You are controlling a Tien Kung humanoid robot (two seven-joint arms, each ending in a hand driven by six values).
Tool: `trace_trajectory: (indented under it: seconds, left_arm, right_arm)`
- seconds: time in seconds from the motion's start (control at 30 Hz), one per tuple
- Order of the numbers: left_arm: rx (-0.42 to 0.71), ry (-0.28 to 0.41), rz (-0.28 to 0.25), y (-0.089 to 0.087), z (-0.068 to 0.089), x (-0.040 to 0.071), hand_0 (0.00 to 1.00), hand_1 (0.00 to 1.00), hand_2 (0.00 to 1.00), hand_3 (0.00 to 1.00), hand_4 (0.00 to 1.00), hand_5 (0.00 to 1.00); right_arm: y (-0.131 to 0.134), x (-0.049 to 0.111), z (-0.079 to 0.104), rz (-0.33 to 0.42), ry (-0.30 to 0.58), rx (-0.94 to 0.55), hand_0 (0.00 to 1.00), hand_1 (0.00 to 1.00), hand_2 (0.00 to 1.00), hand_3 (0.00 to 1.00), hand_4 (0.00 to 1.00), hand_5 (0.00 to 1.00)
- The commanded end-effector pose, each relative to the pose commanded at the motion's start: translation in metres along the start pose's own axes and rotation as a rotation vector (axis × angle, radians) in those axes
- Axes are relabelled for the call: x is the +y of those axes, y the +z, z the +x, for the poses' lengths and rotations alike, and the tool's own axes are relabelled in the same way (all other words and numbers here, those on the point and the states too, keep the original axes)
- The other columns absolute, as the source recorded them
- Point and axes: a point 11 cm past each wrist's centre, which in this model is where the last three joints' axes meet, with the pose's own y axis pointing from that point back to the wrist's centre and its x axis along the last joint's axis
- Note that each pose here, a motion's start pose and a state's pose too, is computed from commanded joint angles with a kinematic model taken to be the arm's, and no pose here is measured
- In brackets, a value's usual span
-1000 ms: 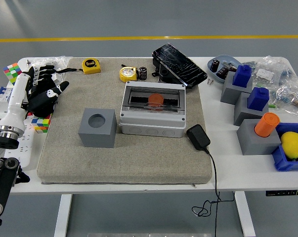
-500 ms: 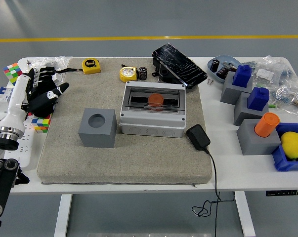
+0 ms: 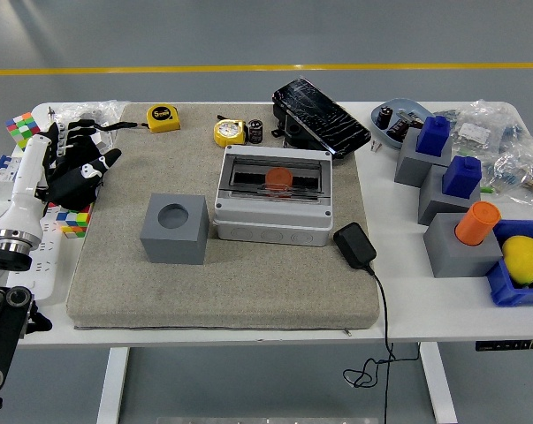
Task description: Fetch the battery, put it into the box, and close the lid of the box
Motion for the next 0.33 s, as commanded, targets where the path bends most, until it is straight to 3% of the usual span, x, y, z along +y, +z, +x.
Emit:
trace_trajectory:
  seconds: [0.33]
  left_arm:
    - [0.000,-0.003,0.004,-0.0003,-0.0009,0.0002,0.624,0.703,0.718,0.713,0.998,0.458]
  right_arm:
    - [-0.0012,0.0001,0.0004,0.003,0.000,0.001,0.633,0.642,0.670,0.571,0.991,0.496]
